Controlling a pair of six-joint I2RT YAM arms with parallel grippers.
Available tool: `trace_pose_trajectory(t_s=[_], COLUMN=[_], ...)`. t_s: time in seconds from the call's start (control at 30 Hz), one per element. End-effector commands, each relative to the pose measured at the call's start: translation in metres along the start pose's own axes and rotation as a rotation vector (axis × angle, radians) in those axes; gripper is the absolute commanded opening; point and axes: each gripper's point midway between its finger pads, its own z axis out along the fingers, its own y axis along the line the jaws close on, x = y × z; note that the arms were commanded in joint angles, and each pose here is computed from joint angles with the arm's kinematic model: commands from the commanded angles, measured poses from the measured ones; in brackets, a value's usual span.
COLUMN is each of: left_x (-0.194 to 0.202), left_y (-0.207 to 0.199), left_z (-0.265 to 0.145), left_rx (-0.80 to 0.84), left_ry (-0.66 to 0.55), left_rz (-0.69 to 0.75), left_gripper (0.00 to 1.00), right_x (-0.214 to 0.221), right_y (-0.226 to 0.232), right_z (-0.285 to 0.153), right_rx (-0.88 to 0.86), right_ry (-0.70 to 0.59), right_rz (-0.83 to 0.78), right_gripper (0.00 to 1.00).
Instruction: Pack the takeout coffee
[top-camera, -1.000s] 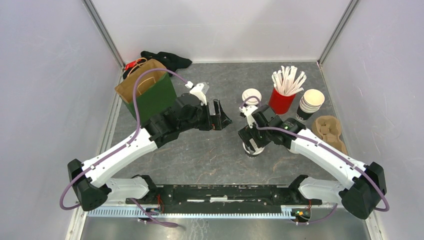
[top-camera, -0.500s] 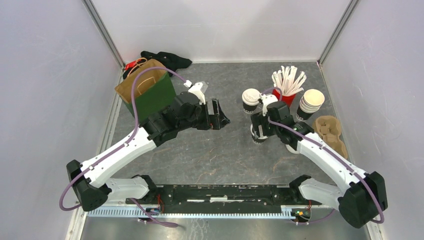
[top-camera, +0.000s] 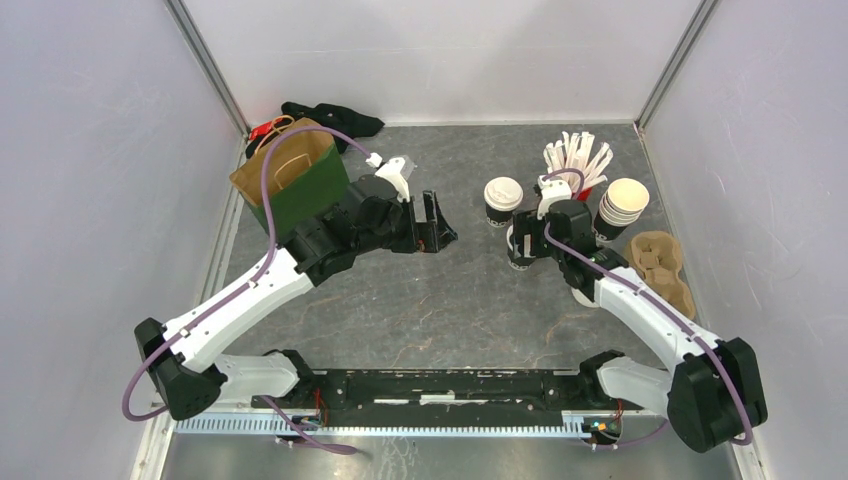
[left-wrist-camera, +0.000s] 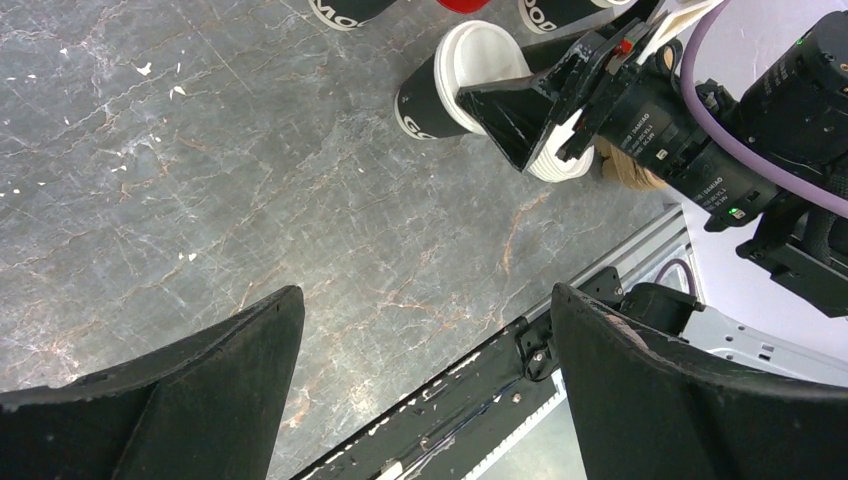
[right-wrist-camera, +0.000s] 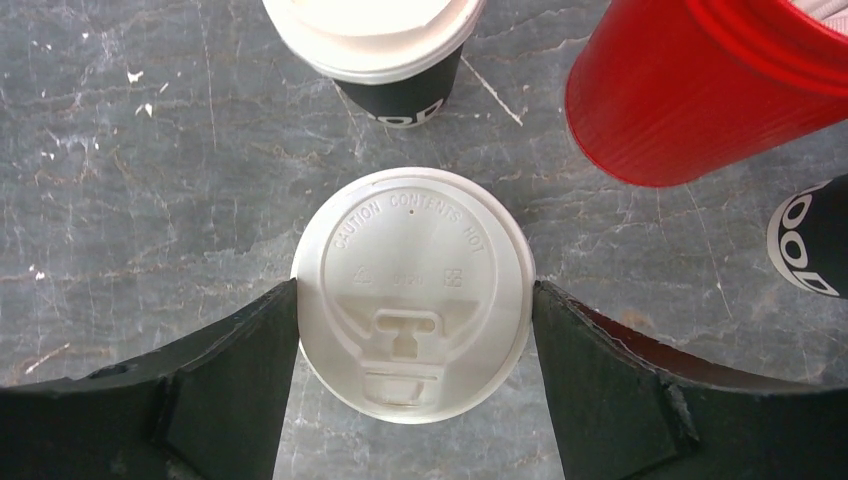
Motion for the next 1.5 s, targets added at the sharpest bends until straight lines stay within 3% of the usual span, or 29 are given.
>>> trace_pose_trajectory(t_s=[0.0, 0.17, 0.37, 0.93, 1.2, 1.47], left_x=[-0.014, -0.016, -0.018, -0.034, -0.09, -0.149], left_y=[-0.007, -0.006, -0.006, -0.005, 0.033, 0.094], left_z=[-0.008, -0.014, -0.019, -0.027, -0.063, -0.124], left_rx=[0.027, 0.023, 0.022, -0.03, -0.274, -0.619], left_ry=[-0.032, -0.049, -0.063, -0.083, -0.139, -0.233], left_rz=[0.051, 0.043, 0.025, -0.016, 0.053, 0.047], left_gripper=[0.99, 0.99, 0.99, 0.99, 1.0, 1.0], right_x=[-0.012, -0.011, -0.017, -0.065, -0.049, -0.053], right_y=[-0.003, -0.007, -0.007, 0.005, 0.039, 0.059], right_z=[0.009, 0.008, -0.002, -0.035, -0.074, -0.109], right_rx=[0.002, 0.001, -0.004, -0.06, -0.281, -0.408], right_ry=[-0.083, -0.107, -0.1, -0.111, -0.024, -0.035], right_rz=[0.022, 0.024, 0.011, -0.032, -0.072, -0.036], right_gripper=[0.82, 0.85, 0.98, 0.98, 0.98, 0.98])
